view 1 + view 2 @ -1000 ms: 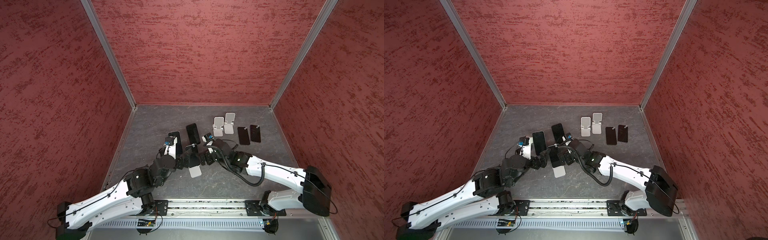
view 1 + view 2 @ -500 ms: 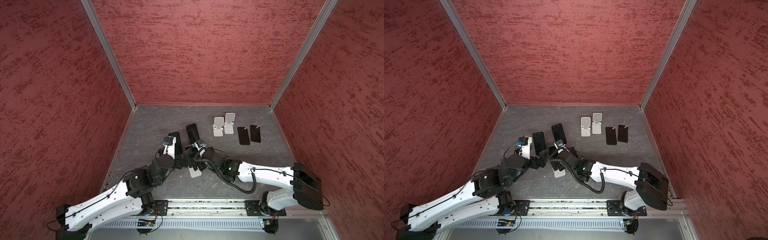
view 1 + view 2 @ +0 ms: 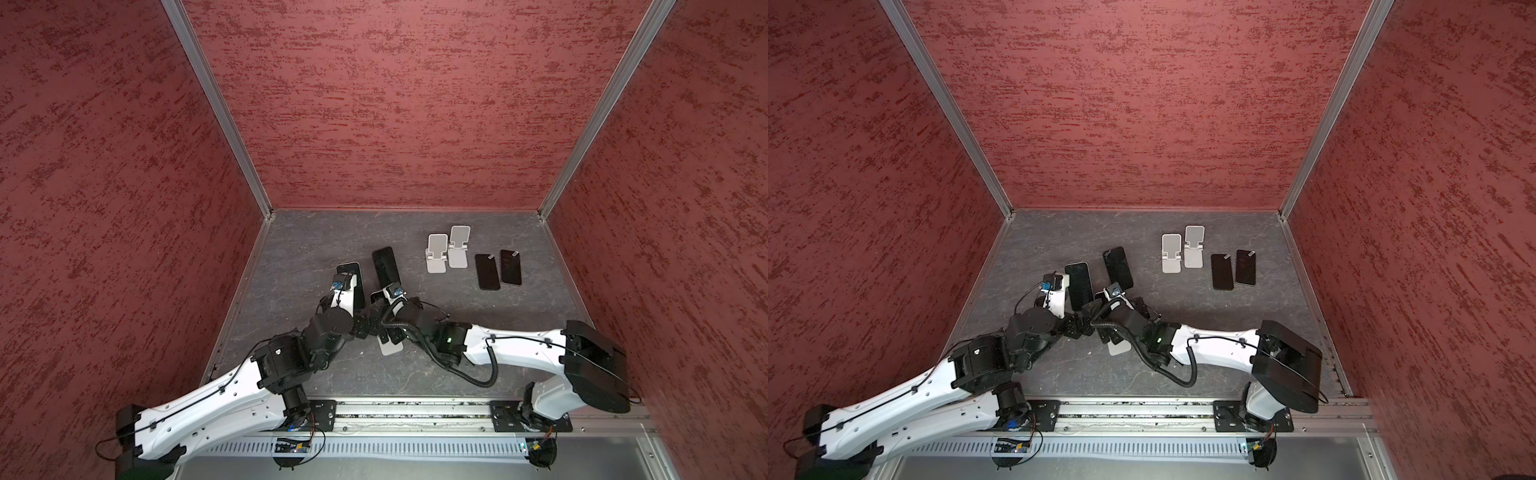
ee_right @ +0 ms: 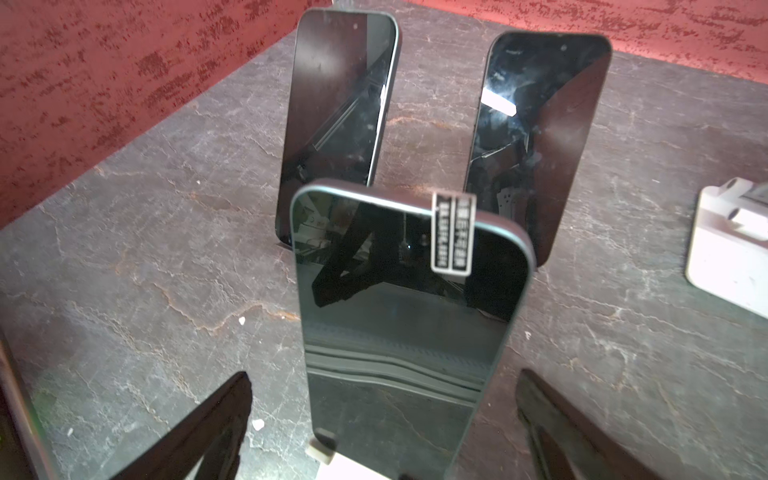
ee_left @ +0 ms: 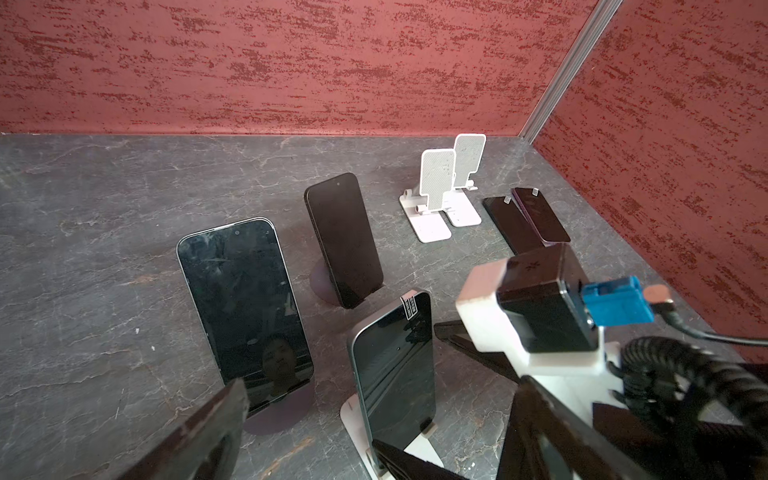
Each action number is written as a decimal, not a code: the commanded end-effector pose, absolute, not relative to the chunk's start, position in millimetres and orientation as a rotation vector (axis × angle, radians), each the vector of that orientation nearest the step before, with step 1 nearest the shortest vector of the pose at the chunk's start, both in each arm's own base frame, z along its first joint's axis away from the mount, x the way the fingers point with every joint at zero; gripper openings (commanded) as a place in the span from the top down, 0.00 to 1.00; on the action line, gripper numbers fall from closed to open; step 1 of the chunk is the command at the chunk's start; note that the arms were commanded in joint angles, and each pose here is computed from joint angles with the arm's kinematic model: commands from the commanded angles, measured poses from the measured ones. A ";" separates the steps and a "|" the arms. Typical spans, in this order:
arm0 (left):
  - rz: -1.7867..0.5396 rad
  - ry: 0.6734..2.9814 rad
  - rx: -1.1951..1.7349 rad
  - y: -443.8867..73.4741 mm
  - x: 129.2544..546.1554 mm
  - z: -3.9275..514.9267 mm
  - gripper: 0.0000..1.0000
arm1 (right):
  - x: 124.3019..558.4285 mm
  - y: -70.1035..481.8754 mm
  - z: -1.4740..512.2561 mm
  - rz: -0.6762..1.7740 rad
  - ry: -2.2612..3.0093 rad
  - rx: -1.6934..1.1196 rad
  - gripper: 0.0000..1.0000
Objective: Remove the phone from the phone stand
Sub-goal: 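Close the right gripper on the top of the teal-edged labelled phone, then lift the teal-edged phone up out of its white stand with the right gripper, then carry the teal-edged phone with the right gripper toward the flat phones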
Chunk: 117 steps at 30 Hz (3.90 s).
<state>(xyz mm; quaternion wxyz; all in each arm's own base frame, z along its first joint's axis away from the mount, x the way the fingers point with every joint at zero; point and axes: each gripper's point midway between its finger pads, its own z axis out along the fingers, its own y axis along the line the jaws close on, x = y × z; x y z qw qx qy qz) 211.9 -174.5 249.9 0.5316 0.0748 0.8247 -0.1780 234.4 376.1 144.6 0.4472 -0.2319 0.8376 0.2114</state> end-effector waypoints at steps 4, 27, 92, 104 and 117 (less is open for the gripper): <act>-0.467 1.938 0.128 -165.7 210.7 257.5 0.00 | 241.5 380.2 148.3 0.546 2.055 -0.461 0.01; -0.340 2.011 -0.042 -127.7 216.2 236.6 0.00 | 255.2 380.1 133.4 0.468 2.109 -0.321 0.05; -0.335 2.073 -0.018 -137.7 221.3 219.9 0.00 | 281.0 321.3 211.9 0.433 2.058 -0.257 0.37; -0.436 2.048 0.045 -153.2 218.9 226.4 0.00 | 307.9 261.3 191.4 0.334 2.168 -0.172 0.36; -0.441 2.053 0.047 -152.3 217.2 223.2 0.00 | 330.1 206.7 156.0 0.234 2.292 -0.088 0.36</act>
